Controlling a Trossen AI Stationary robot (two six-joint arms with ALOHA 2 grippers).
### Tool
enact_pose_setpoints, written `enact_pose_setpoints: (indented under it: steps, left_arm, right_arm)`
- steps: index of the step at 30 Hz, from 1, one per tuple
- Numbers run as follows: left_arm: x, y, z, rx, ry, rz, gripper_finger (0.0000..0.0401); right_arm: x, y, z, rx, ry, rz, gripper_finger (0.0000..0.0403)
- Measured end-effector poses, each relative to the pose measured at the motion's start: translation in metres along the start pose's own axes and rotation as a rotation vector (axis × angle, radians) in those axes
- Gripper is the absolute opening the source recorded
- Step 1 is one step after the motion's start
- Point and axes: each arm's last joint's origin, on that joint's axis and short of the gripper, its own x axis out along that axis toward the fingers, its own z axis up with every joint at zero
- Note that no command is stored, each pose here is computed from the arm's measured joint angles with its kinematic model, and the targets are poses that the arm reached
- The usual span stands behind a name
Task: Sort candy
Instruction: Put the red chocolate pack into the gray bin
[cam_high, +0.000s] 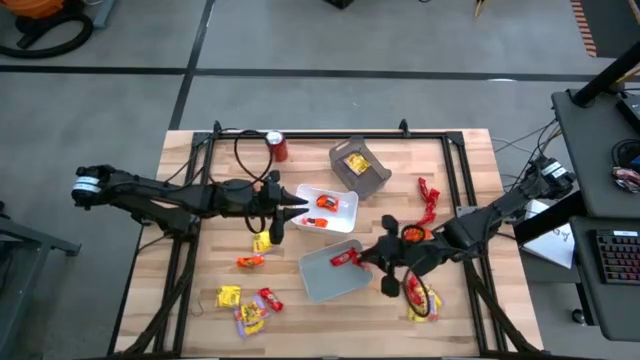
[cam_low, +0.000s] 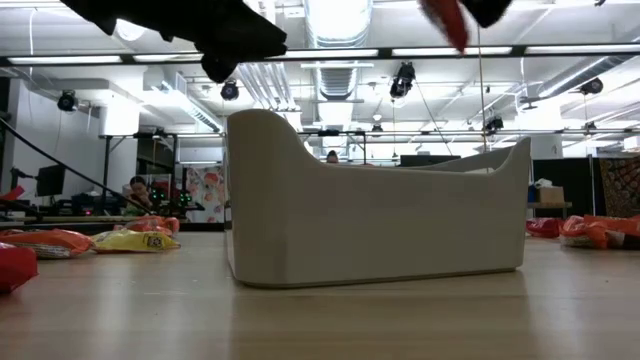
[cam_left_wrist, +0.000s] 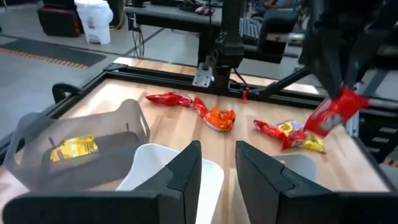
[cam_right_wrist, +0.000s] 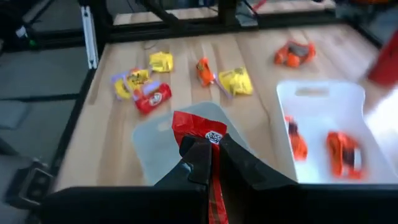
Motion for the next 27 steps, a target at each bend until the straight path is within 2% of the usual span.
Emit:
enact_pose_setpoints:
  steps: [5, 10, 14, 23, 27]
  left_arm:
    - [-0.010, -0.003, 0.003, -0.059, 0.007, -0.012, 0.0084]
    - [-0.020, -0.012, 0.002, -0.102, 0.045, -0.050, 0.0084]
    - [-0.027, -0.019, -0.006, -0.146, 0.135, -0.068, 0.0084]
    - [-0.037, -0.031, -0.033, -0.218, 0.398, -0.044, 0.0084]
    - [-0.040, -0.034, -0.042, -0.230, 0.482, -0.027, 0.0084]
  right_arm:
    - [0.023, -0.001, -0.012, -0.121, 0.034, 0.006, 0.0013]
    - [0.047, -0.002, -0.020, -0.175, 0.116, -0.017, 0.0013]
    - [0.060, -0.004, -0.021, -0.191, 0.181, 0.006, 0.0013]
    - [0.078, -0.006, -0.025, -0.252, 0.336, -0.038, 0.0013]
    - [0.085, -0.003, -0.024, -0.281, 0.393, -0.047, 0.0031]
